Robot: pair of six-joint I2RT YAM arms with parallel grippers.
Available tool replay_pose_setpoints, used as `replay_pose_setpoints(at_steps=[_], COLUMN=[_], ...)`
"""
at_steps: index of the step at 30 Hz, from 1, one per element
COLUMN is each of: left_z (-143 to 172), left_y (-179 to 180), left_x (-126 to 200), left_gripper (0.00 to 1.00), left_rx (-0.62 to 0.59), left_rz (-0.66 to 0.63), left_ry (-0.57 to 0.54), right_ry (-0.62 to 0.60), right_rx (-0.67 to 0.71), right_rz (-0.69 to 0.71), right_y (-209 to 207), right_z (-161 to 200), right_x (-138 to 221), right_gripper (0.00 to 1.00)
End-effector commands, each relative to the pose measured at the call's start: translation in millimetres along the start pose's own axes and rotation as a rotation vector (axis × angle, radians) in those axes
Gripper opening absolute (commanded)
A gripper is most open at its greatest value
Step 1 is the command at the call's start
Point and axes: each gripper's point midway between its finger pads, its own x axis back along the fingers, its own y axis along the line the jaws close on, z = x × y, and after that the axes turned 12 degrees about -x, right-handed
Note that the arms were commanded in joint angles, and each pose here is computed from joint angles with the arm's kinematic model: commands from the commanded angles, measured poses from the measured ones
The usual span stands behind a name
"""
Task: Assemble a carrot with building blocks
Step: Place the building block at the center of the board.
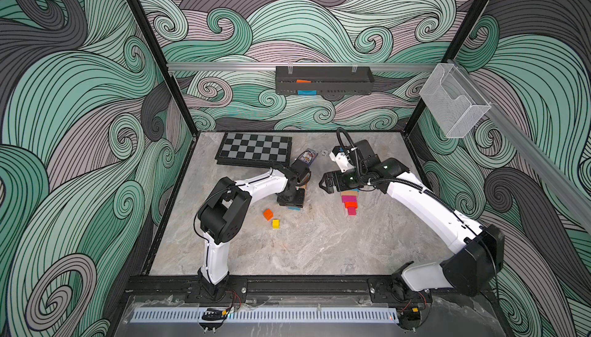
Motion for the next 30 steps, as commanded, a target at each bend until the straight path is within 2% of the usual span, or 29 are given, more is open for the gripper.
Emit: replay_pose_setpoints(at_steps=[1,17,24,30], left_z=[-10,-13,-9,-8], left_y=[-5,3,5,4], left_x=[0,-12,-13,-12], left_gripper=[0.25,0.28,0.53,0.61], left_rx=[-0.025,-0.041,-0.032,-0.030], left_rz=[0.001,-0.054,-0.056,-0.058], left_ry=[-0.024,-0.016,-0.014,-0.017], right_ry=[0.020,0.031,0.035,0.037], right_rx=[-0.016,-0.021,-0.023,-0.024], right_rz=[-0.007,-0.015,-0.017,-0.018], right_y=[-2,-1,-1,-1], right_z=[4,6,6,6], right_x=[-4,-9,-11,-11], right_gripper=[0.99,0.99,0.99,0.98])
